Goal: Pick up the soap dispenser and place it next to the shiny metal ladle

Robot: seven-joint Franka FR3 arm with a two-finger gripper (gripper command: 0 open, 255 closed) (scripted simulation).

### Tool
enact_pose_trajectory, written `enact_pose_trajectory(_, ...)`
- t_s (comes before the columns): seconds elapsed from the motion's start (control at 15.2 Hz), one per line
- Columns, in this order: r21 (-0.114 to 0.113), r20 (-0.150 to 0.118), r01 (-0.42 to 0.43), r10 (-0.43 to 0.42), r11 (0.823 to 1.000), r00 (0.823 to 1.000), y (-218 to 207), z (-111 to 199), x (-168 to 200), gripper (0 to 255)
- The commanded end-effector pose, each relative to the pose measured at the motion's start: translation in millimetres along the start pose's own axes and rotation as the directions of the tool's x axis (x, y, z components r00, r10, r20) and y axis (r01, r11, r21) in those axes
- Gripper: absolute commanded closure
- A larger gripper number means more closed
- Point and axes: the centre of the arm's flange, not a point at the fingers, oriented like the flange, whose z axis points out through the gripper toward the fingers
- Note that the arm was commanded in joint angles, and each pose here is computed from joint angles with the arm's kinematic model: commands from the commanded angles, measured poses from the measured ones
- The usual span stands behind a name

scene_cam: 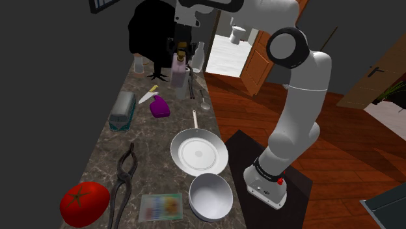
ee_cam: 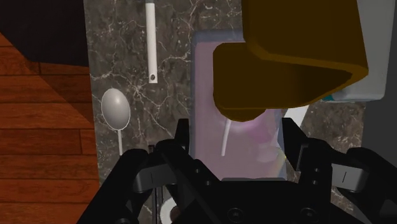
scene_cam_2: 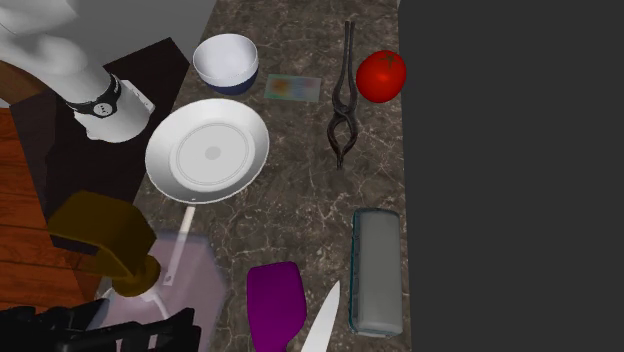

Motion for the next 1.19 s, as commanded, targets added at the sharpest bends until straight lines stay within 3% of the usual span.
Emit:
enact_pose_trajectory(0.0, 0.001, -0.001, 0.0, 0.0, 1.0, 1.0, -0.9, 10.0, 2.4, 255)
enact_pose_trajectory(1.12, 0.001, -0.001, 0.0, 0.0, 1.0, 1.0, -1.8, 96.9, 25.1, 255)
